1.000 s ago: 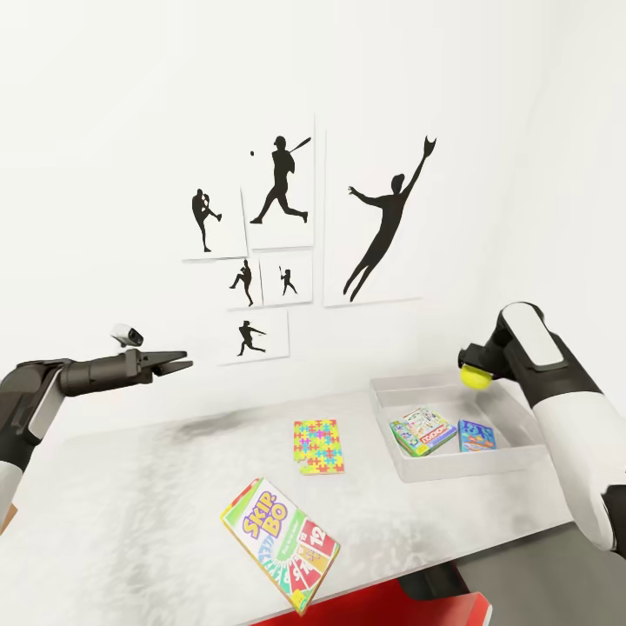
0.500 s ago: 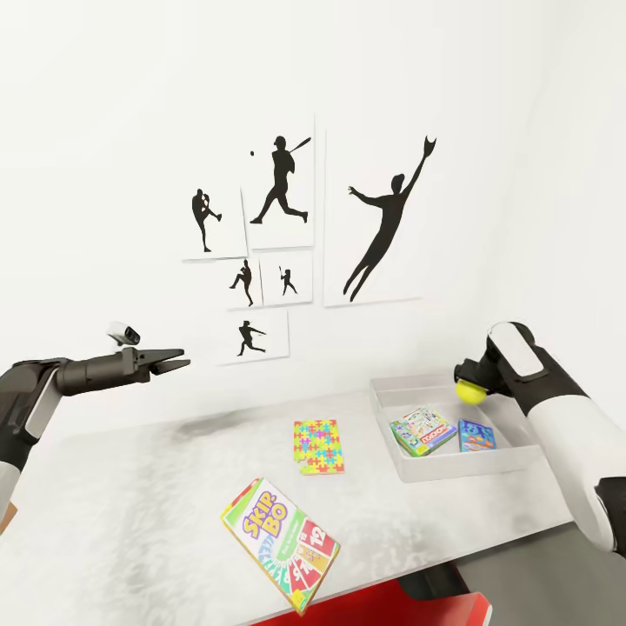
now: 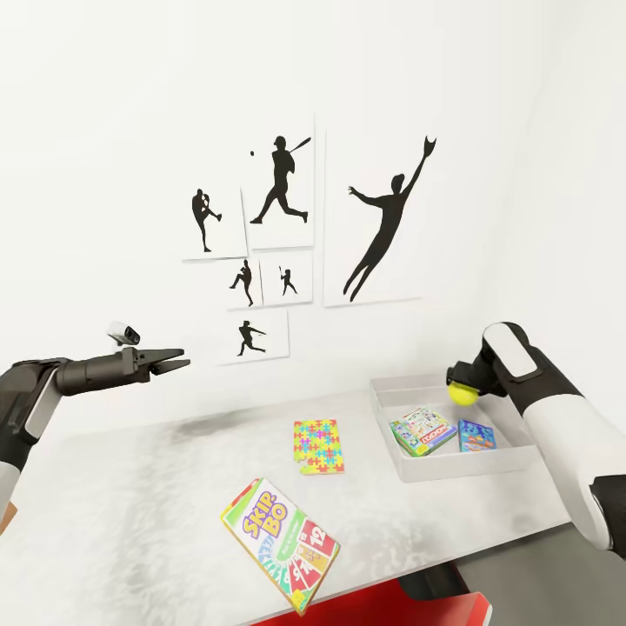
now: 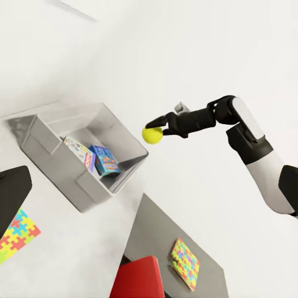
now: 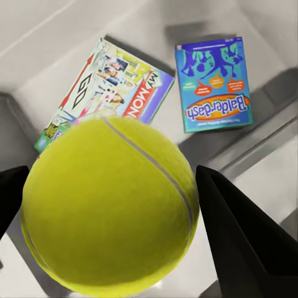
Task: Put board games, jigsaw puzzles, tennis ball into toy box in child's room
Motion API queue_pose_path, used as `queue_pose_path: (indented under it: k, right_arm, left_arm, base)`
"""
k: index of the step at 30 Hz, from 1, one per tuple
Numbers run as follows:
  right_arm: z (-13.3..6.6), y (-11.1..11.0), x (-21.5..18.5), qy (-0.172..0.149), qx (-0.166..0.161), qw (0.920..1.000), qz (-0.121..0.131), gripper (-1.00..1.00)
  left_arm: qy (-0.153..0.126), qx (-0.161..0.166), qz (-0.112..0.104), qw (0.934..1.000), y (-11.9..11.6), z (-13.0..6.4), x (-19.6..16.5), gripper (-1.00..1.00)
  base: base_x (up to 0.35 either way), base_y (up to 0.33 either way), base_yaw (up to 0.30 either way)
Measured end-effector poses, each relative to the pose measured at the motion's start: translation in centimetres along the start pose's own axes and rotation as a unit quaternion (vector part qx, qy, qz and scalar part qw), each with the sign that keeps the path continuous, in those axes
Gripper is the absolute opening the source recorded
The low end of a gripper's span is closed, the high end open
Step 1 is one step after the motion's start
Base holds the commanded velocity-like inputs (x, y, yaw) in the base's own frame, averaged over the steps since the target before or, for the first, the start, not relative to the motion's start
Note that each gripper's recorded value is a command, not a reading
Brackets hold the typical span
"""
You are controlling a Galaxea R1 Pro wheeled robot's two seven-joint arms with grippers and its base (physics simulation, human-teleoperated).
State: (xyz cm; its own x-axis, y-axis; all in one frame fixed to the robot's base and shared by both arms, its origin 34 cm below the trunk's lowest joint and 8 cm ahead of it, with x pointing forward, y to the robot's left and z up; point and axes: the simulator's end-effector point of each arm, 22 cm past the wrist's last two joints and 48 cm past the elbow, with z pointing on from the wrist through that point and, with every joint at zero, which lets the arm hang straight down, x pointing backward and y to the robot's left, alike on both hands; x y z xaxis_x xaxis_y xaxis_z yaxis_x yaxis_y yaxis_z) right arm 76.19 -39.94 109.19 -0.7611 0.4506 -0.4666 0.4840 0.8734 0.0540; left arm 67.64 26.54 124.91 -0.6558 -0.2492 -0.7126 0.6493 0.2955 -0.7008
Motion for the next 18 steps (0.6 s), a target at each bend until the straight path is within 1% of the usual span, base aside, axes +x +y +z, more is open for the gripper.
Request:
queue_pose_path:
  k: [2,14,18]
  right_arm:
    - [0.01,0.00,0.16,0.004,0.000,1.0000,-0.004,-1.00]
    - [0.05,-0.17,0.14,0.004,-0.001,1.0000,-0.003,-1.00]
    - [0.12,0.09,0.33,0.006,-0.004,1.0000,-0.004,-1.00]
  left_arm:
    - [0.000,0.000,0.000,1.0000,-0.01,0.02,0.01,1.00]
    - [0.001,-0.001,0.000,1.0000,0.03,0.03,0.05,1.00]
    - [0.001,-0.001,0.000,1.0000,0.05,0.03,0.06,1.00]
  base:
    - [0.000,0.000,0.000]
    - [0.000,0.000,0.000]
    - [0.000,0.000,0.000]
